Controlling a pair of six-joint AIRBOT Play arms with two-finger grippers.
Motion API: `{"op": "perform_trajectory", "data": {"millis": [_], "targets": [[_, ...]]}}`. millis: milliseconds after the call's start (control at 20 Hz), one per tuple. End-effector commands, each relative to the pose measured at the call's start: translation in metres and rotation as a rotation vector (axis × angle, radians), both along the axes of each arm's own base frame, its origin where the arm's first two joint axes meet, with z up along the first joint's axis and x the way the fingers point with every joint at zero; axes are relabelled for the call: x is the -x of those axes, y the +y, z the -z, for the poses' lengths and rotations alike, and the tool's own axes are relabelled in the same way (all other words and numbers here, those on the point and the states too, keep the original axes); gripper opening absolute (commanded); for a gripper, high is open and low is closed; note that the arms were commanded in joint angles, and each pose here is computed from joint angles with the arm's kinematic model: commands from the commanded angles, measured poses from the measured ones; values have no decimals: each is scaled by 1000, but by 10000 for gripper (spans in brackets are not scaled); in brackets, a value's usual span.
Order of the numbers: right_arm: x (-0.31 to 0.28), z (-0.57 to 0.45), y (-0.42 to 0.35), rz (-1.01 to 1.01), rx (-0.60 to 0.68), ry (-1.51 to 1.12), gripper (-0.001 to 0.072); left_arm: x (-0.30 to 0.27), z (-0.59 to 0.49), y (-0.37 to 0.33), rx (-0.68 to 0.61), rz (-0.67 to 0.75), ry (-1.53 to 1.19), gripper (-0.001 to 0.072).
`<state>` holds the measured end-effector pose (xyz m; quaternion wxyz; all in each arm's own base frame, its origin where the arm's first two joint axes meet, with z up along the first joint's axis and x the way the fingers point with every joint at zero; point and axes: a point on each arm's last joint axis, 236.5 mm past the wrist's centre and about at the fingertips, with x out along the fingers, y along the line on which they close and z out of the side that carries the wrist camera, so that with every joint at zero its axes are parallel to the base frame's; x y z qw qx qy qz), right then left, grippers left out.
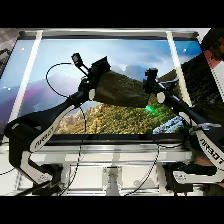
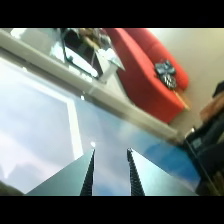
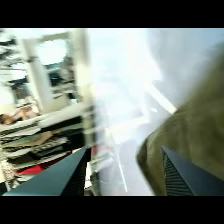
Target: Fold the clothes and pants, and hang the long-sleeved shirts on hangers.
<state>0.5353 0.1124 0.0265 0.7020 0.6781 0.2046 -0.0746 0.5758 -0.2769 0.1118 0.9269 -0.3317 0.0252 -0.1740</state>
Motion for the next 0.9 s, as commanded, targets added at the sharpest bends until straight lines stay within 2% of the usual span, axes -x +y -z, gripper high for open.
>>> {"op": "perform_trajectory", "data": {"millis": [0, 100, 150, 200, 250, 300, 450, 500, 600, 700, 750, 850], "targets": [[-26, -35, -16, -23, 151, -120, 506, -12, -11, 25, 32, -56, -38, 264], [-30, -47, -28, -6, 154, -119, 502, -12, -30, 34, 45, -69, -65, 264], [-30, -52, -36, 1, 159, -116, 462, -11, -46, 41, 57, -78, -86, 262], [-27, -55, -44, -11, 204, -101, 243, -8, -64, 48, 70, -86, -113, 221], [-19, -54, -50, -41, 260, -62, 48, -4, -84, 53, 71, -86, -142, 127], [-8, -50, -59, -79, 331, -9, 31, 1, -104, 56, 41, -72, -174, 28], [40, -30, -88, -296, 597, 187, 27, 26, -132, 52, -176, 10, -127, 12], [55, -24, -97, -376, 648, 229, 27, 37, -134, 58, -215, 23, -49, 11], [76, -16, -96, -557, 634, 227, 26, 65, -135, 69, -289, 48, 85, 11], [90, -24, -67, -782, 509, 74, 26, 98, -151, 80, -391, 70, 119, 13], [99, -32, -53, -869, 380, -15, 28, 110, -164, 85, -419, 74, 104, 44], [117, -34, -37, -990, 151, -91, 32, 130, -192, 91, -432, 72, 52, 386]]}}
